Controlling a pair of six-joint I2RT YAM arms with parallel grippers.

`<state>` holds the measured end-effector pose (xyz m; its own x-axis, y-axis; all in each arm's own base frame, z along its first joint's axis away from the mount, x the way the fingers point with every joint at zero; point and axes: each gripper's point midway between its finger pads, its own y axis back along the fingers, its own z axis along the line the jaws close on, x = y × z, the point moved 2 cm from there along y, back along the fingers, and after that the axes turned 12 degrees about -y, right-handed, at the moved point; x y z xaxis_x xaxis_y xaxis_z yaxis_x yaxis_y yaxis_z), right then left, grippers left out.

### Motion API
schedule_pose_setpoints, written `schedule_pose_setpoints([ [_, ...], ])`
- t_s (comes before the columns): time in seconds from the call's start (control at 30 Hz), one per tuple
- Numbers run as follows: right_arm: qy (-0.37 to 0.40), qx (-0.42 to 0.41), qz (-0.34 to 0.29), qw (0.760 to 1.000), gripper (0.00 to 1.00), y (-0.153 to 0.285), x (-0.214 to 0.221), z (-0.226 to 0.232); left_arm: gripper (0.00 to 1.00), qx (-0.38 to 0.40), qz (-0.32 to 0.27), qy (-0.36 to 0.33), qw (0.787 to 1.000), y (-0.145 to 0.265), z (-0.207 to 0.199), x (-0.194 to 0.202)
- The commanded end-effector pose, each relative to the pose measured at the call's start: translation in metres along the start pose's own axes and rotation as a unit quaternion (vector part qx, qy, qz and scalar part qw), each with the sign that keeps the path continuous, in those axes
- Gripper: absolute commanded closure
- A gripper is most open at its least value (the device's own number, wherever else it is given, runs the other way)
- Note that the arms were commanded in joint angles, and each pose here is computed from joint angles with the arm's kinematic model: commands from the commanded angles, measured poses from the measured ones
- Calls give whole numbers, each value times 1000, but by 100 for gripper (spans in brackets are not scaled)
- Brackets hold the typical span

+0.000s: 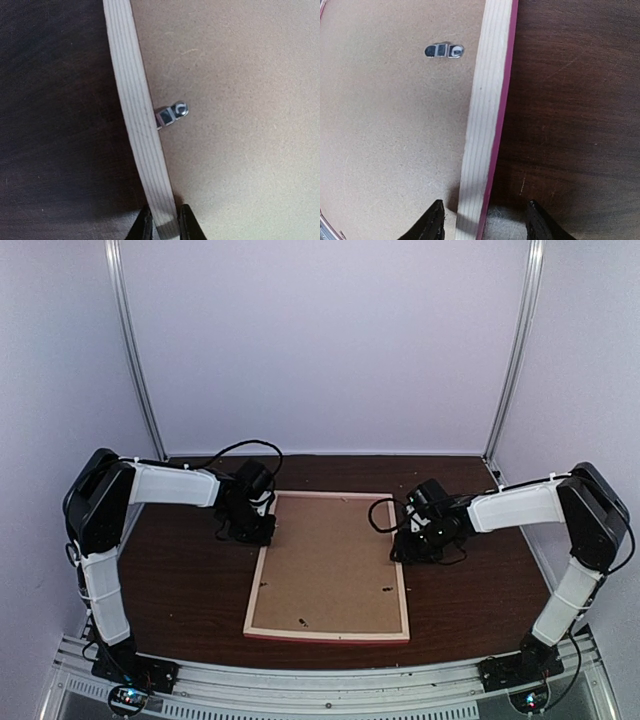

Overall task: Put the photo into the frame
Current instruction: Adjust the photo frame at the center of the board, then press the fastener onto the backboard.

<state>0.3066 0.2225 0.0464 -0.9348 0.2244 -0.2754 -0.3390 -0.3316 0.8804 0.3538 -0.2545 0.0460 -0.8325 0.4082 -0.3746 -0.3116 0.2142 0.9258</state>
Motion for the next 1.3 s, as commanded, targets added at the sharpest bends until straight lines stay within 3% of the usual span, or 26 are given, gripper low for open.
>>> schedule_pose_setpoints([
  [0.0,15,4,-16,1000,44,15,-5,4,89,-10,45,-38,998,-5,8,25],
  [0.5,53,22,-40,998,39,19,-36,22,87,16,49,-9,999,-1,1,37],
  [0.87,86,63,-20,994,34,5,-51,23,87,24,42,-6,999,2,-1,37],
  [1.27,105,61,6,993,34,-14,-55,27,87,30,37,-9,999,5,-3,35],
])
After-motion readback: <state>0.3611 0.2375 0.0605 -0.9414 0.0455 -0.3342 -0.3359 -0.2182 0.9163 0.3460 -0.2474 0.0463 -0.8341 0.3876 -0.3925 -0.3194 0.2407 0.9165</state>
